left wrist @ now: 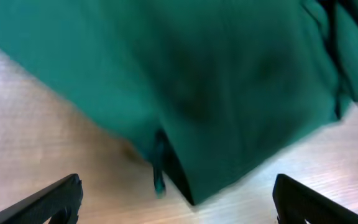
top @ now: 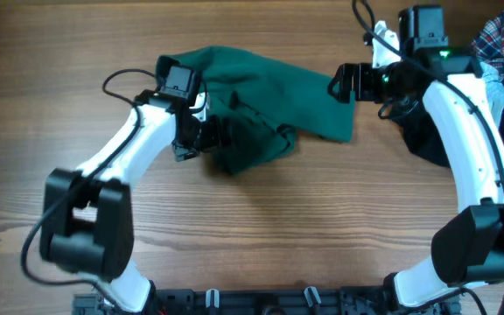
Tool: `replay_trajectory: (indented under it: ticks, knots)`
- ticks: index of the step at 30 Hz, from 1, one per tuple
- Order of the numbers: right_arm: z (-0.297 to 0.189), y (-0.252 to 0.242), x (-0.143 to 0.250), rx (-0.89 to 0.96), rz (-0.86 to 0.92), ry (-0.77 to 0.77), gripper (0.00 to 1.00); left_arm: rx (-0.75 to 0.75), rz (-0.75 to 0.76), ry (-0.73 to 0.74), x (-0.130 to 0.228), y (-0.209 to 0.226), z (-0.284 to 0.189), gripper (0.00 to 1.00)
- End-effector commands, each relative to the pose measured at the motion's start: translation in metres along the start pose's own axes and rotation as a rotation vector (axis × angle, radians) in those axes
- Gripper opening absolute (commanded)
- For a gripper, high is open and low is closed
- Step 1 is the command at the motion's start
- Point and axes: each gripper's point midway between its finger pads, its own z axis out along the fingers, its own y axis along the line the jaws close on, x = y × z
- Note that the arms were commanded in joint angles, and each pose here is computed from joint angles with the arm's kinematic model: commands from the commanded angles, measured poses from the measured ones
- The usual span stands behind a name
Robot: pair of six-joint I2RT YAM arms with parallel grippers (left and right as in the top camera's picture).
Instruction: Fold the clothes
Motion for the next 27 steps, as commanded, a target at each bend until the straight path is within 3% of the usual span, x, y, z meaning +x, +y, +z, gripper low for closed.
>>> replay_trajectory:
  ticks: [1,16,27]
  knots:
    - [0.014,-0.001,0.008,-0.021,-0.005,0.022,1.0,0.022,-0.004,-0.02,-0.008,-0.003,0.011,0.96]
    - [0.015,0.011,-0.009,-0.098,0.02,-0.045,1.0,0.051,0.063,-0.04,-0.019,-0.005,0.03,0.9]
    - [0.015,0.011,-0.01,-0.093,0.013,-0.052,1.0,0.181,0.095,-0.059,-0.03,-0.028,0.037,0.64]
